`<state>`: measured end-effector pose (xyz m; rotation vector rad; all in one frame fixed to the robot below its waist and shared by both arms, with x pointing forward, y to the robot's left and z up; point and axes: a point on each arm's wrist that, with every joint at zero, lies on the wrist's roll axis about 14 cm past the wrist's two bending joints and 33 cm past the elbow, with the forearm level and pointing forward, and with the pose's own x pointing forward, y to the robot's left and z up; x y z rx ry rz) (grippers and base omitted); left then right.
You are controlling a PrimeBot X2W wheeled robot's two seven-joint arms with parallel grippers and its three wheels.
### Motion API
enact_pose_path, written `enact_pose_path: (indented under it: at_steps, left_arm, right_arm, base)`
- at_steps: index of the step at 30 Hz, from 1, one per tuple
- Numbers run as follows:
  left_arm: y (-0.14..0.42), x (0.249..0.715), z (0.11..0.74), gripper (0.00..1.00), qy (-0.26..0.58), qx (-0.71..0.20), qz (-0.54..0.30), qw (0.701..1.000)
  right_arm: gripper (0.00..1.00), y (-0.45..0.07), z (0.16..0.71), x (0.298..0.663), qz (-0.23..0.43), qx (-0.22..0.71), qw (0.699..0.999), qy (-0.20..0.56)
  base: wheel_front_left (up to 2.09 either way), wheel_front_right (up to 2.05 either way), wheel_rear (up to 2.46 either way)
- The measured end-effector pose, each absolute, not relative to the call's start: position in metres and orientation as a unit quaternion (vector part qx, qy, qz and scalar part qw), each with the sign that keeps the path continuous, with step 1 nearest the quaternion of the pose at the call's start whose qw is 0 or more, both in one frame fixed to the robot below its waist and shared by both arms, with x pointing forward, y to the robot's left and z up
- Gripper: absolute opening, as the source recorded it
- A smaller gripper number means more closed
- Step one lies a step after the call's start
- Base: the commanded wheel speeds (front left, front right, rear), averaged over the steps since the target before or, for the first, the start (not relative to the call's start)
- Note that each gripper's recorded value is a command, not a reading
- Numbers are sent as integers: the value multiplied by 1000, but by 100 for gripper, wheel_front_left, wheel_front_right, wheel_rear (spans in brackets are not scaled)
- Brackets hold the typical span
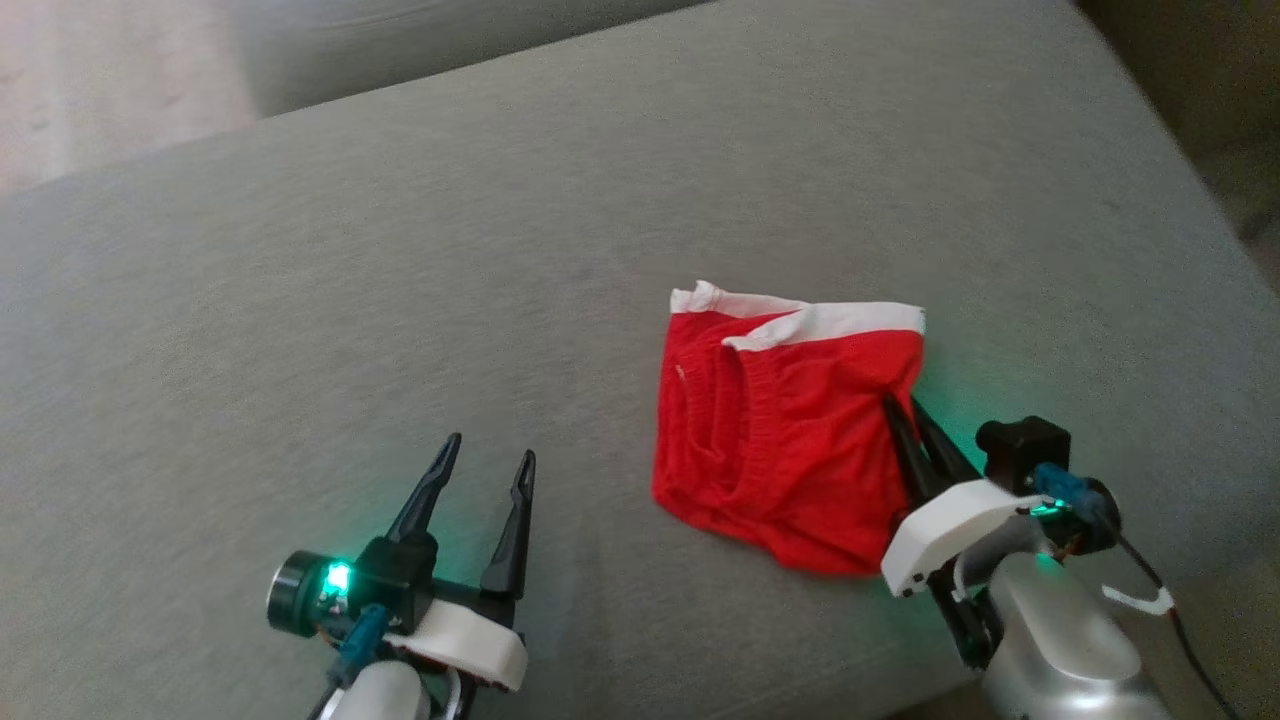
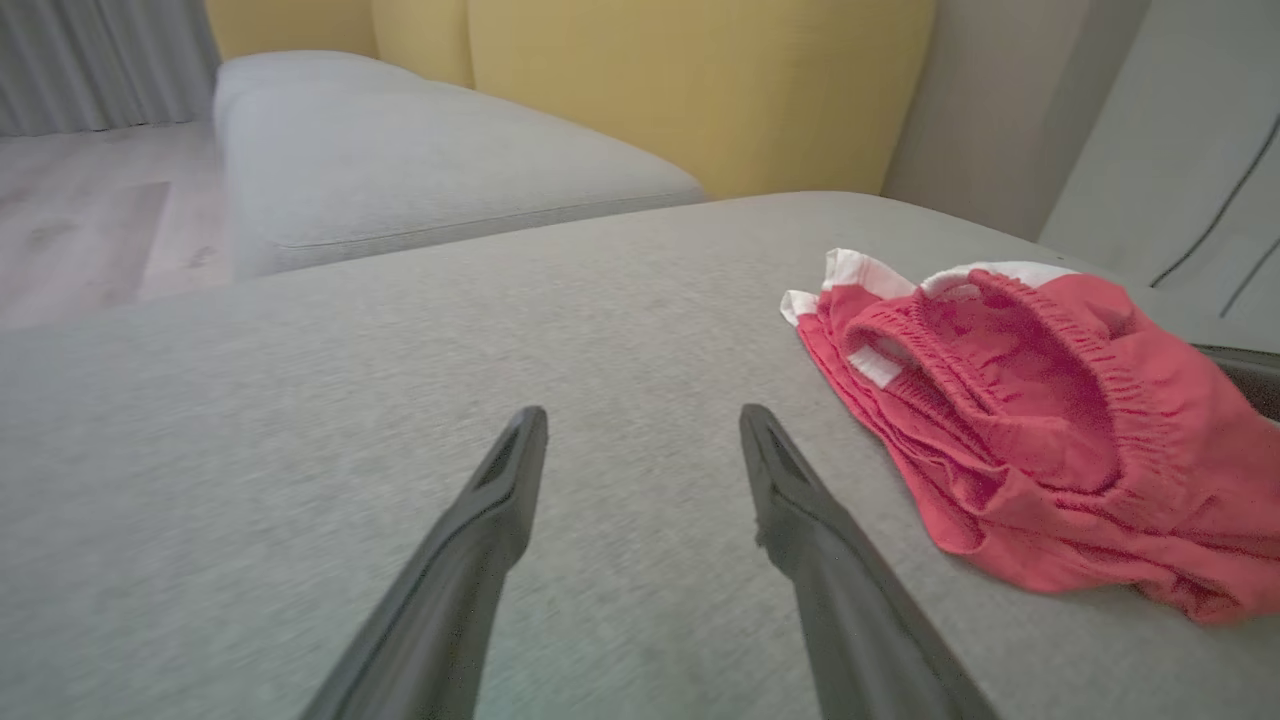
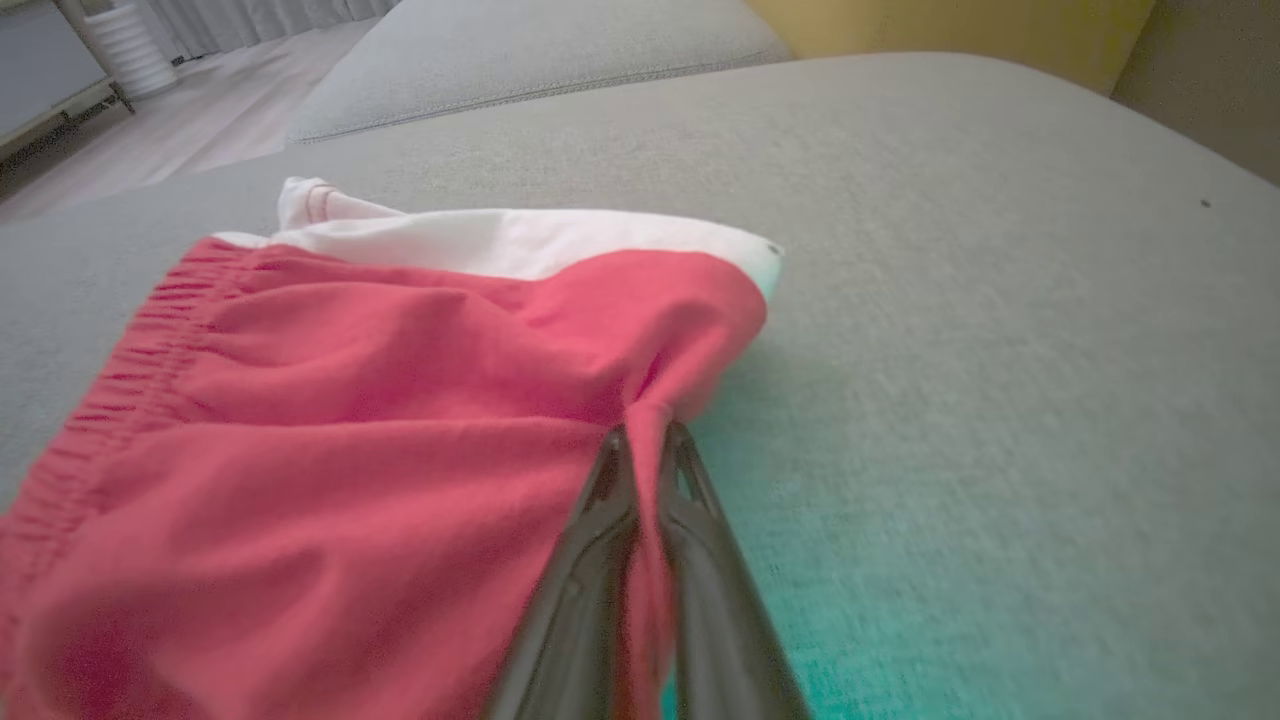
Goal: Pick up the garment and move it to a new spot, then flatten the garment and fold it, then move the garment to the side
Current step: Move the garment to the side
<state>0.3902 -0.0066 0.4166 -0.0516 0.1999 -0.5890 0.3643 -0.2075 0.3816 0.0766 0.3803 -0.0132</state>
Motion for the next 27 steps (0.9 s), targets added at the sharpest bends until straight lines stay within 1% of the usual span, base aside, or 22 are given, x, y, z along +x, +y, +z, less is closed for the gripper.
enact_pose_path:
  at_steps: [7, 12, 14, 17, 19, 22, 24, 27]
  left_arm:
    - [-63, 387, 413, 100, 101, -35, -369, 923]
    - [-70, 392, 404, 100, 110, -42, -377, 919]
    - [-64, 393, 395, 100, 119, -38, -370, 920]
    - [-55, 396, 384, 100, 131, -34, -364, 922]
    - [-50, 402, 381, 100, 130, -34, -356, 925]
    - [-42, 411, 380, 100, 128, -38, -345, 929]
    - [-37, 416, 379, 100, 126, -39, -336, 933]
    - [-24, 426, 380, 100, 121, -41, -315, 941]
  right_arm:
    - [0, -239, 380, 333, -64, 50, 978, 194]
    - [0, -249, 376, 341, -73, 39, 976, 200]
    - [0, -252, 381, 358, -66, 16, 978, 195]
    - [0, -265, 396, 395, -52, -32, 981, 182]
    - [0, -283, 410, 422, -53, -68, 982, 170]
    - [0, -318, 427, 453, -68, -119, 976, 166]
    - [0, -341, 432, 466, -80, -152, 969, 176]
    - [0, -377, 435, 477, -105, -193, 955, 201]
  base:
    - [0, 0, 0]
    - [0, 0, 0]
    - [0, 0, 0]
    - [0, 0, 0]
    - [0, 0, 0]
    - [0, 0, 0]
    - [0, 0, 0]
    - [0, 0, 0]
